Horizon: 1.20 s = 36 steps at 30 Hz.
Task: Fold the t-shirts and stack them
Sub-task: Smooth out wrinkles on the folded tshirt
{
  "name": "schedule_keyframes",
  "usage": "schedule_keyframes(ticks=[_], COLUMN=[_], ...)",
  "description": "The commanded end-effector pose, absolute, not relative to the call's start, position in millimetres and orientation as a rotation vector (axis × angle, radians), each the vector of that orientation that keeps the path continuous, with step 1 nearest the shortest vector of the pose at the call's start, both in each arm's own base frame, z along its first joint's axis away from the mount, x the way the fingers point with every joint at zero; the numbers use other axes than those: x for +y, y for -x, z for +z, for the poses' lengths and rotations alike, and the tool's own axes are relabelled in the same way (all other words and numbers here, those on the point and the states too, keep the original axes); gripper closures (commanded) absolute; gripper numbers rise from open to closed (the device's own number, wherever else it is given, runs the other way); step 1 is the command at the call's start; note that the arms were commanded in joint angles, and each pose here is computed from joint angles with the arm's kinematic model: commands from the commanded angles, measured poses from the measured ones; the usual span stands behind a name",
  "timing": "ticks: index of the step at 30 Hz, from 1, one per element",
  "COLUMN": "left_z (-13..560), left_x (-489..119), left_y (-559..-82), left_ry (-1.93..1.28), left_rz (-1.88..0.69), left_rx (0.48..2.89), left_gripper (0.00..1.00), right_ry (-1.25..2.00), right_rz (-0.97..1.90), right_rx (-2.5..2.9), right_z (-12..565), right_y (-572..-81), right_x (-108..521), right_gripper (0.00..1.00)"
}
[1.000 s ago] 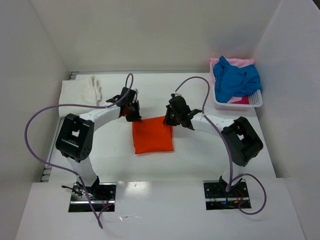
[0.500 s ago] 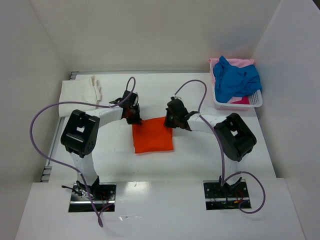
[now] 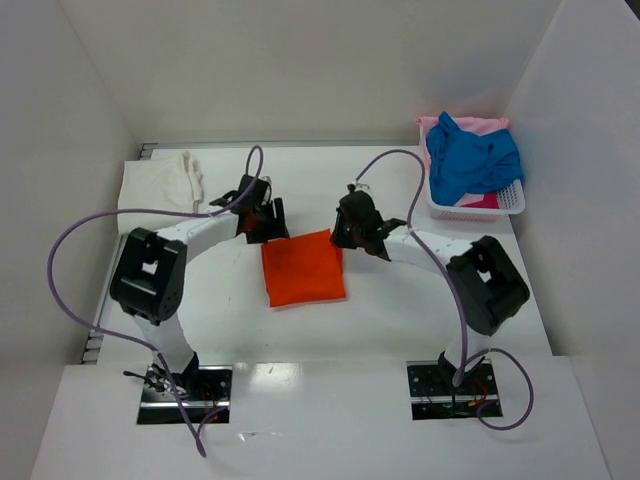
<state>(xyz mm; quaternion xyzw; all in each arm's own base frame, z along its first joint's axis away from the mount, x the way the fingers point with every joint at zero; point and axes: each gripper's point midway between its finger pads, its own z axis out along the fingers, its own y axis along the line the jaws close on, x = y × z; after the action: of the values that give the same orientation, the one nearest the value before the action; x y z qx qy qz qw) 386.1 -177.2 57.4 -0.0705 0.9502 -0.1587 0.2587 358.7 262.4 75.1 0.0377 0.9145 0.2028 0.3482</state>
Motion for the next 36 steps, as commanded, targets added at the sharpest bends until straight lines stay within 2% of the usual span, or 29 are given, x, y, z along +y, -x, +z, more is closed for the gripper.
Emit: schedule_keyframes(ticks=[1, 5, 6, 7, 9, 15, 23, 31, 36], left_z=[141, 149, 156, 156, 145, 107, 90, 41, 23], left_x=[-171, -159, -156, -154, -150, -151, -154, -171, -177], left_y=[-399, -368, -360, -354, -334, -288, -290, -285, -285], left_ry=[0.184, 0.236, 0.248, 0.261, 0.291, 0.405, 0.583, 0.538, 0.534], left_rz=[-0.457, -0.452, -0.465, -0.472, -0.484, -0.553, -0.626, -0.64, -0.659], left_rx=[2.382, 2.391, 2.374, 2.371, 2.4, 2.506, 2.403, 2.601, 2.645], left_gripper=[0.17, 0.07, 0.06, 0.05, 0.04, 0.04, 0.04, 0.04, 0.04], right_ry=[-0.085, -0.066, -0.066, -0.066, -0.059, -0.001, 0.089, 0.117, 0.114], right_rz=[0.628, 0.676, 0.684, 0.686, 0.688, 0.703, 0.77, 0.713, 0.63], right_rx=[2.193, 2.205, 2.229, 2.234, 2.257, 2.314, 2.419, 2.476, 2.504], right_z=[157, 166, 158, 156, 150, 133, 98, 71, 61], right_y=[-374, -366, -360, -357, -352, -338, -333, -333, -337], right_x=[264, 264, 263, 262, 261, 265, 293, 303, 295], right_gripper=[0.77, 0.74, 0.76, 0.85, 0.93, 0.96, 0.97, 0.99, 0.99])
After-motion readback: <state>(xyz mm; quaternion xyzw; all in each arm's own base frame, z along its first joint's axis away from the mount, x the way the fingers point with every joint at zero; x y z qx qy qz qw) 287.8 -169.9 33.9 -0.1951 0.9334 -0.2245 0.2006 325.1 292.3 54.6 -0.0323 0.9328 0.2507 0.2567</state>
